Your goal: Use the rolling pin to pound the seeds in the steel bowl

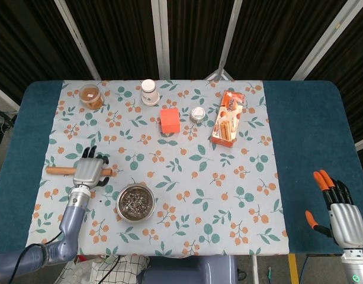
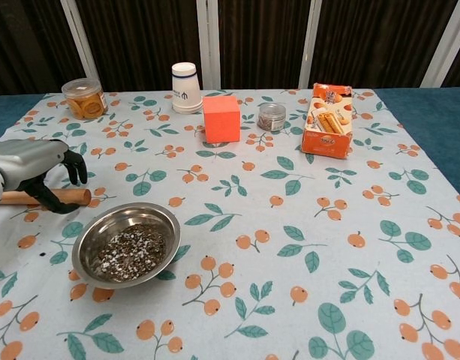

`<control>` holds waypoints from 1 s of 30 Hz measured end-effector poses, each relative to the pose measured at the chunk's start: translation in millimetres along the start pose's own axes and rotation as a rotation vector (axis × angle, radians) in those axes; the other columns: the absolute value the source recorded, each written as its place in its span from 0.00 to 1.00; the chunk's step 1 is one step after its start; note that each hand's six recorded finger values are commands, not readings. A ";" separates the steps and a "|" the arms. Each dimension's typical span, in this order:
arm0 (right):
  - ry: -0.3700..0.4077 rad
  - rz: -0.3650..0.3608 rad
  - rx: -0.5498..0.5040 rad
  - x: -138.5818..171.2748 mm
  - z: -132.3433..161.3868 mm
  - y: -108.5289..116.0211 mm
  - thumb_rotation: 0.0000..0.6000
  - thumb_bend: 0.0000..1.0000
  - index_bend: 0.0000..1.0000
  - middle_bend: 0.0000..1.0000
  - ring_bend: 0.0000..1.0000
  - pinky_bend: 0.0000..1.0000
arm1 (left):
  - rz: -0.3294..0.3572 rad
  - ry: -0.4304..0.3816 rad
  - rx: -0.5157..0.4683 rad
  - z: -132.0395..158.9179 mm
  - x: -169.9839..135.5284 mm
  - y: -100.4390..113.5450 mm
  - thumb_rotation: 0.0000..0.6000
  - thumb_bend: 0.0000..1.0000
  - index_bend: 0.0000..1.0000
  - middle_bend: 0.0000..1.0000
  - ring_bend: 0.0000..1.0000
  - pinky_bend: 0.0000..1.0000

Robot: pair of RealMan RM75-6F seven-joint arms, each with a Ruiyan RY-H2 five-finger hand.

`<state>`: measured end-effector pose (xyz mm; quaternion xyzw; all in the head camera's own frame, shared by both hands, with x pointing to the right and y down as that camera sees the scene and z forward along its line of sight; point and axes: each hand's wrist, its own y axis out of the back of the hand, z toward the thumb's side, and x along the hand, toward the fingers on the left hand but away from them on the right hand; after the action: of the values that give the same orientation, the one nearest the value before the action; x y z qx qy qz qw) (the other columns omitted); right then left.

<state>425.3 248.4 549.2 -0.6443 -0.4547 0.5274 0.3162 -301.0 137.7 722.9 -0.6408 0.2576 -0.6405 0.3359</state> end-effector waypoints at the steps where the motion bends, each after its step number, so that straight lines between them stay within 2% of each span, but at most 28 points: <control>1: 0.000 0.000 0.000 0.0 0.0 0.0 1.00 0.37 0.00 0.00 0.00 0.00 | -0.001 0.000 0.001 0.0 -0.3 -0.5 1.00 0.43 0.38 0.35 0.00 0.00; 13: -0.001 -0.001 0.002 0.1 0.4 -0.3 1.00 0.37 0.00 0.00 0.00 0.00 | -0.025 0.002 0.005 1.3 1.0 -4.5 1.00 0.44 0.42 0.39 0.00 0.00; 17: -0.004 -0.001 0.002 0.0 0.0 -0.3 1.00 0.37 0.00 0.00 0.00 0.00 | -0.020 -0.008 0.006 4.6 0.5 -4.6 1.00 0.51 0.46 0.45 0.01 0.00; 21: -0.005 -0.005 0.002 0.2 -0.2 0.2 1.00 0.37 0.00 0.00 0.00 0.00 | -0.015 -0.006 0.007 5.1 0.6 -5.1 1.00 0.61 0.53 0.55 0.05 0.00; 26: -0.011 -0.005 0.000 0.5 -1.0 0.1 1.00 0.37 0.00 0.00 0.00 0.00 | 0.012 -0.011 -0.001 5.2 -1.9 -1.3 1.00 0.65 0.59 0.63 0.10 0.00; 30: -0.013 -0.005 0.000 1.0 -0.7 -0.4 1.00 0.37 0.00 0.00 0.00 0.00 | 0.046 -0.022 -0.032 3.6 -5.8 7.1 1.00 0.67 0.61 0.65 0.13 0.00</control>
<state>425.8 249.5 549.3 -0.6397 -0.4582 0.5309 0.3147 -297.0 137.9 714.0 -0.6469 0.2788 -0.6213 0.3433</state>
